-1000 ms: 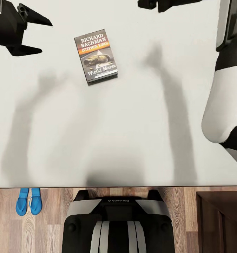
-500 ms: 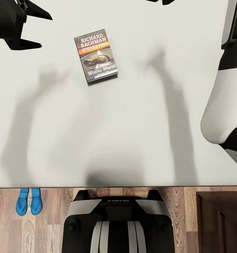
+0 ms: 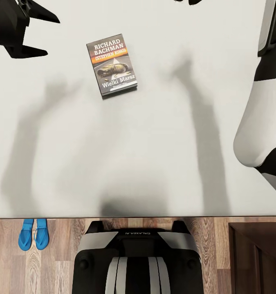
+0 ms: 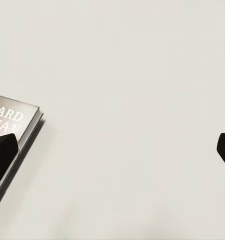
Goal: In the bedroom, move the book from the bed onto either nightstand, and place the two sandals side by side next to the bed.
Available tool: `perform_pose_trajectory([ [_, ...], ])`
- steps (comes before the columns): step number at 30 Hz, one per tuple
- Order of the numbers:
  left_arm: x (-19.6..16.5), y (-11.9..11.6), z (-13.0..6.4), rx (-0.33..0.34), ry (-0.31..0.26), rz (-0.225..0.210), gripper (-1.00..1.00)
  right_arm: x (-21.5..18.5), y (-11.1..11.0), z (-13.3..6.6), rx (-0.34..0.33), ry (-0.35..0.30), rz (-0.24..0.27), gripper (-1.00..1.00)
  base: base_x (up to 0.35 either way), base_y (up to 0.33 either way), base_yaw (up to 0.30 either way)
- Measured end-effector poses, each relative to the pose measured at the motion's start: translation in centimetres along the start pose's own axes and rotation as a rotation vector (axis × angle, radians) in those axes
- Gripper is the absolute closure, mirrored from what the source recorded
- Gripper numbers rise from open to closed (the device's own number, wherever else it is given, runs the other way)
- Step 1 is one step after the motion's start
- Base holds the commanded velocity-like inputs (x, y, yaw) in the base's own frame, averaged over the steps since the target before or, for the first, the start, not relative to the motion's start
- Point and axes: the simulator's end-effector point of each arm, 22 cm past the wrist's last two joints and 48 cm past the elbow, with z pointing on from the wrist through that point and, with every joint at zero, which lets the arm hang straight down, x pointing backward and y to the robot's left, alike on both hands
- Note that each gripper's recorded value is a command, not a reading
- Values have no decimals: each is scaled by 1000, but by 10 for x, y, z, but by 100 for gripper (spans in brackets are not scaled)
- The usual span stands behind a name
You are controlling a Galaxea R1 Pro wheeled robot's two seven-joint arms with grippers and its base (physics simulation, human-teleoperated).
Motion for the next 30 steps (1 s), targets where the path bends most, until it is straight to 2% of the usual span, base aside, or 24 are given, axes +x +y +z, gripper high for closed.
perform_pose_trajectory([
  [12, -33, 3, -30, 2, -92, -14, -100, -30, -11, -22, 40, -66, -32, -100, 39, 0, 0],
  [13, -35, 3, -32, 4, -99, -18, -100, -41, -10, -31, 48, -98, -48, -100, 49, 0, 0],
  [30, -38, 3, -30, -6, -105, -16, -100, -46, -13, -35, 57, -108, -48, -100, 53, 0, 0],
])
